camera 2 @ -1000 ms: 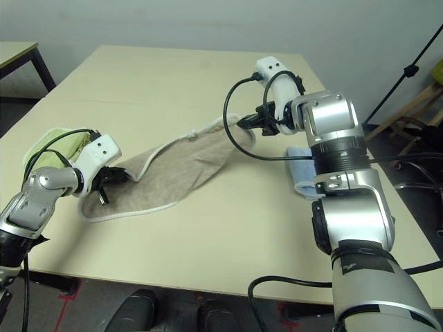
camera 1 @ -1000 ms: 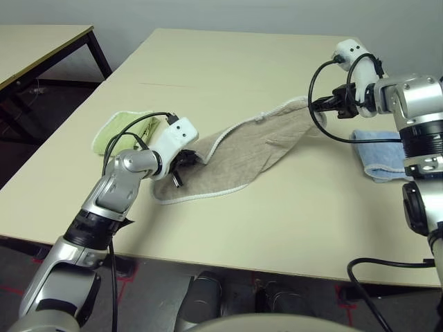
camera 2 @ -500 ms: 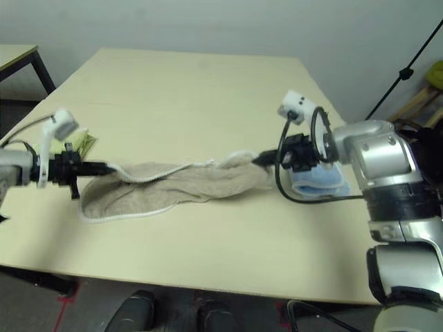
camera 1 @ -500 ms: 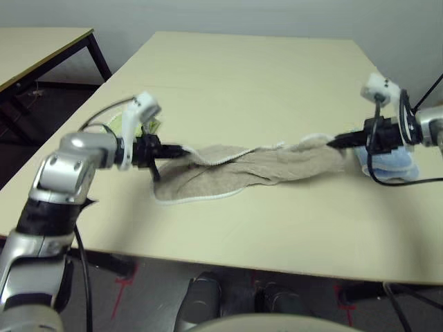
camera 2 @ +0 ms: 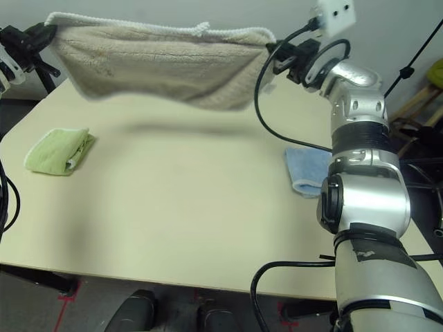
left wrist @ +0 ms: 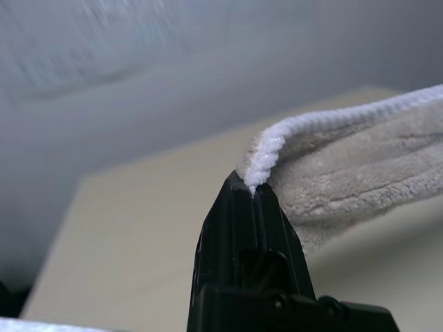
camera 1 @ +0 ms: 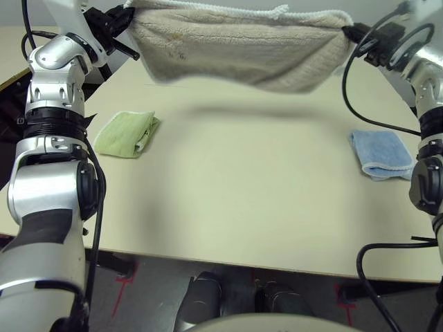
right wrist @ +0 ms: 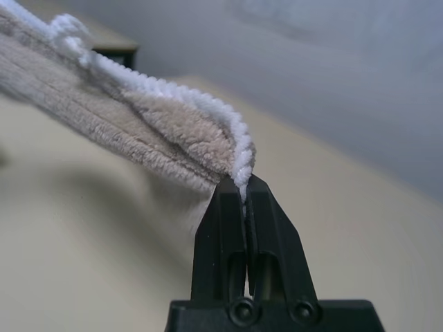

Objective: Fold the towel and set it aside.

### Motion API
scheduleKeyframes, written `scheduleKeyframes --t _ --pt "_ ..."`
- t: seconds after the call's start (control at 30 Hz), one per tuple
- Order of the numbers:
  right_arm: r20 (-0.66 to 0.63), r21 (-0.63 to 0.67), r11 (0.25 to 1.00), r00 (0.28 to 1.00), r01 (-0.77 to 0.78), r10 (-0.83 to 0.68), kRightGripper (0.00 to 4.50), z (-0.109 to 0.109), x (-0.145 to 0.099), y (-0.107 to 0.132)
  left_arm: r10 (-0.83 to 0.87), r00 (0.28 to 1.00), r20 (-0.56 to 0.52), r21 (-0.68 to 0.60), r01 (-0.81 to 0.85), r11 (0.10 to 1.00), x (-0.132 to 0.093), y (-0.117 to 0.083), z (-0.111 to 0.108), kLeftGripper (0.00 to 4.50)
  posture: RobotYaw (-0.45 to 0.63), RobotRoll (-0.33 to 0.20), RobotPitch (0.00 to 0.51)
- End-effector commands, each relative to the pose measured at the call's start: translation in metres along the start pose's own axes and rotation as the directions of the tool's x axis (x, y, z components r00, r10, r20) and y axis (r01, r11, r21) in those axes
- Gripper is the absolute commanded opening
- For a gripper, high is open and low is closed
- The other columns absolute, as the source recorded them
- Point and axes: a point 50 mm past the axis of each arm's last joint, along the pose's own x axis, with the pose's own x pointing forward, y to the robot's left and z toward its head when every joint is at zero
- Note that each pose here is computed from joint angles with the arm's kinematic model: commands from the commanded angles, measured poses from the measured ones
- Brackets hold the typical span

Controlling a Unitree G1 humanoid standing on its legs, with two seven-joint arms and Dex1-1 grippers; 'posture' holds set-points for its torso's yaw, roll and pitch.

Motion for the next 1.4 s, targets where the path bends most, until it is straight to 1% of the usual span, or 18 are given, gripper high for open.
scheduleKeyframes --t 0.03,0.1,0.13,0.2,0.27,0.33,0.47,0.53,0.63,0.8,0.93,0.97,1.07,1.13,1.2,1.33,1.4 --pt "-0.136 0.111 0.986 0.981 -0.122 0.137 0.0 -0.043 -0.023 0.021 -0.139 0.984 -0.114 -0.087 0.13 0.988 -0.023 -0.029 -0.051 0.02 0.15 0.0 0.07" --pt "-0.187 0.167 0.975 0.966 -0.147 0.178 0.0 -0.063 -0.036 0.034 -0.211 0.965 -0.154 -0.124 0.193 0.973 -0.037 -0.047 -0.07 0.02 0.15 0.0 0.074" --pt "-0.23 0.215 0.962 0.949 -0.167 0.216 0.0 -0.079 -0.045 0.045 -0.276 0.943 -0.187 -0.166 0.246 0.955 -0.048 -0.063 -0.084 0.02 0.14 0.0 0.077" --pt "-0.286 0.288 0.941 0.922 -0.176 0.26 0.0 -0.102 -0.059 0.062 -0.378 0.896 -0.234 -0.249 0.321 0.914 -0.067 -0.086 -0.101 0.02 0.14 0.0 0.08" --pt "-0.315 0.325 0.93 0.907 -0.173 0.278 0.0 -0.112 -0.067 0.07 -0.427 0.867 -0.256 -0.303 0.347 0.887 -0.079 -0.097 -0.107 0.02 0.14 0.0 0.082" --pt "-0.348 0.357 0.918 0.887 -0.173 0.302 0.0 -0.121 -0.077 0.078 -0.479 0.831 -0.284 -0.363 0.369 0.855 -0.094 -0.103 -0.111 0.02 0.14 0.0 0.084" --pt "-0.398 0.393 0.901 0.85 -0.181 0.344 0.0 -0.126 -0.093 0.085 -0.538 0.773 -0.337 -0.427 0.383 0.819 -0.114 -0.103 -0.111 0.02 0.15 0.0 0.086" --pt "-0.423 0.426 0.882 0.818 -0.201 0.391 0.0 -0.127 -0.103 0.089 -0.568 0.739 -0.363 -0.455 0.391 0.8 -0.124 -0.101 -0.11 0.02 0.15 0.0 0.086" --pt "-0.447 0.465 0.854 0.771 -0.234 0.454 0.0 -0.125 -0.115 0.095 -0.607 0.686 -0.402 -0.488 0.4 0.776 -0.138 -0.097 -0.108 0.02 0.16 0.0 0.095" --pt "-0.494 0.504 0.825 0.699 -0.256 0.518 0.0 -0.122 -0.134 0.099 -0.661 0.599 -0.452 -0.556 0.39 0.734 -0.162 -0.091 -0.104 0.02 0.15 0.0 0.091" --pt "-0.505 0.552 0.791 0.648 -0.266 0.57 0.0 -0.118 -0.146 0.1 -0.723 0.503 -0.473 -0.633 0.377 0.676 -0.18 -0.092 -0.1 0.02 0.15 0.0 0.089" --pt "-0.507 0.557 0.786 0.641 -0.267 0.577 0.0 -0.118 -0.148 0.1 -0.726 0.5 -0.472 -0.635 0.379 0.673 -0.181 -0.092 -0.098 0.02 0.15 0.0 0.089" --pt "-0.503 0.512 0.823 0.691 -0.247 0.52 0.0 -0.117 -0.141 0.093 -0.689 0.552 -0.47 -0.595 0.379 0.709 -0.173 -0.088 -0.095 0.02 0.16 0.0 0.088" --pt "-0.493 0.474 0.849 0.729 -0.233 0.475 0.0 -0.117 -0.132 0.087 -0.65 0.601 -0.465 -0.546 0.384 0.745 -0.162 -0.084 -0.095 0.02 0.16 0.0 0.088" --pt "-0.49 0.447 0.866 0.75 -0.222 0.445 0.0 -0.117 -0.126 0.082 -0.6 0.647 -0.47 -0.482 0.382 0.789 -0.151 -0.08 -0.096 0.02 0.16 0.0 0.082" --pt "-0.499 0.356 0.909 0.778 -0.217 0.381 0.0 -0.121 -0.11 0.072 -0.558 0.696 -0.453 -0.412 0.392 0.823 -0.13 -0.077 -0.096 0.02 0.16 0.0 0.081" --pt "-0.503 0.325 0.92 0.784 -0.219 0.364 0.0 -0.123 -0.105 0.07 -0.547 0.706 -0.449 -0.39 0.396 0.831 -0.122 -0.076 -0.097 0.02 0.16 0.0 0.081"
